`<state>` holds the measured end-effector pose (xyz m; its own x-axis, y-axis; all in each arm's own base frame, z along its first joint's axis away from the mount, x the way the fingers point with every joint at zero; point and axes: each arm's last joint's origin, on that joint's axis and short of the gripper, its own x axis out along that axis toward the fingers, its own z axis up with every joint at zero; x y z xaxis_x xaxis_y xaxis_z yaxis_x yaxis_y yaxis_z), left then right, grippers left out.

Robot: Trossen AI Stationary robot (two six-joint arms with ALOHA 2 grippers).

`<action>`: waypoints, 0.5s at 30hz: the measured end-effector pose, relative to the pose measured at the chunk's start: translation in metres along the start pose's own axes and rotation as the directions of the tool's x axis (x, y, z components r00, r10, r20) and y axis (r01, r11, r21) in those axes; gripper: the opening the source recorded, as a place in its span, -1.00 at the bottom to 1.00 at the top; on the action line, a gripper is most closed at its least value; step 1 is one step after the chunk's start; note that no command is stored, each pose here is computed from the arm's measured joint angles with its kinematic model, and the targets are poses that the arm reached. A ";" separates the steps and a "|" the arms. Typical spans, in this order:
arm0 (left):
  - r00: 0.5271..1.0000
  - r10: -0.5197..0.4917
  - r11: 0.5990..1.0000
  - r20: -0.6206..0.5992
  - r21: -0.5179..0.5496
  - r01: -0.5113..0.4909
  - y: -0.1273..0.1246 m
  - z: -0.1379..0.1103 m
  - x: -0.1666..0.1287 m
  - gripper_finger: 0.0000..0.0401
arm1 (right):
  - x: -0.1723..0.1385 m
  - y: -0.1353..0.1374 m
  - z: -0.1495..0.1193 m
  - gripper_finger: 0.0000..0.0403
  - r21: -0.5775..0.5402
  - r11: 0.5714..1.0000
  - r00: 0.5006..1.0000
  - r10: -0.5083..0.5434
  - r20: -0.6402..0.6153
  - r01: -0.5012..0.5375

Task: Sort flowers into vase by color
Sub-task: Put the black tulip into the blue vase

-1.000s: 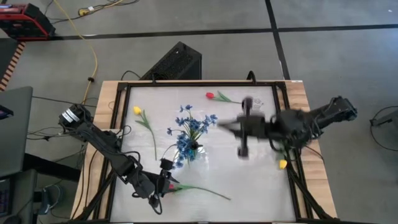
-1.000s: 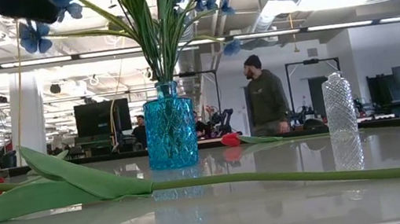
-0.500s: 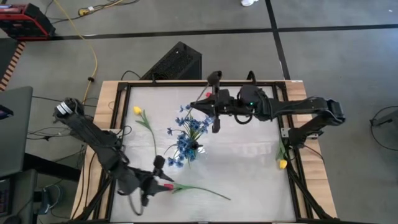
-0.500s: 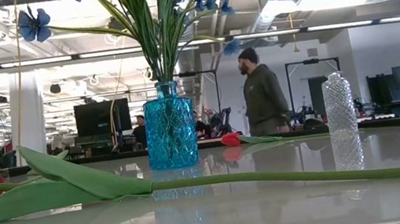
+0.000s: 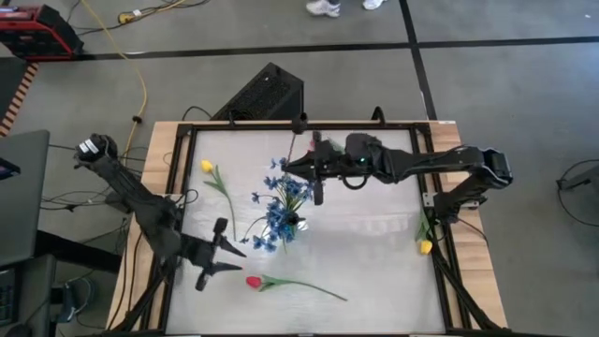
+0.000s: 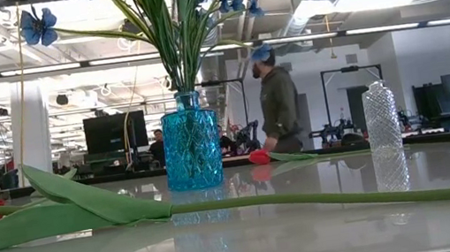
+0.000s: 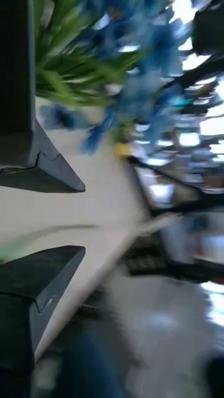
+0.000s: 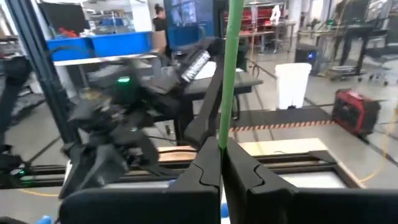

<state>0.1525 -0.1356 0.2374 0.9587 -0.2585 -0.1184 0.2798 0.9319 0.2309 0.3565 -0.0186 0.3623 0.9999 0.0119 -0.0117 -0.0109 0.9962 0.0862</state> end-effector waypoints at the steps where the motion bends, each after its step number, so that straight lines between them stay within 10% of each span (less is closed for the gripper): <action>1: 0.997 -0.014 1.000 0.074 -0.011 0.015 0.001 -0.006 -0.005 -0.32 | 0.003 0.000 -0.004 -0.87 0.012 1.000 1.000 0.013 -0.014 -0.013; 8: 0.906 -0.007 0.996 0.423 -0.082 0.046 0.012 -0.049 -0.041 -0.32 | 0.023 -0.004 -0.035 -0.87 0.084 0.996 0.993 0.030 -0.111 -0.021; 15: 0.904 0.042 0.995 0.426 -0.104 0.002 0.015 -0.054 -0.044 -0.32 | 0.026 -0.003 -0.046 -0.87 0.101 0.995 0.982 0.033 -0.187 -0.014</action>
<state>0.1115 -0.0961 0.1942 0.8998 -0.3026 0.3142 0.2753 0.9527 0.1291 0.3824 -0.0177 0.3154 0.9790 0.0606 -0.1946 -0.0236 0.9821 0.1870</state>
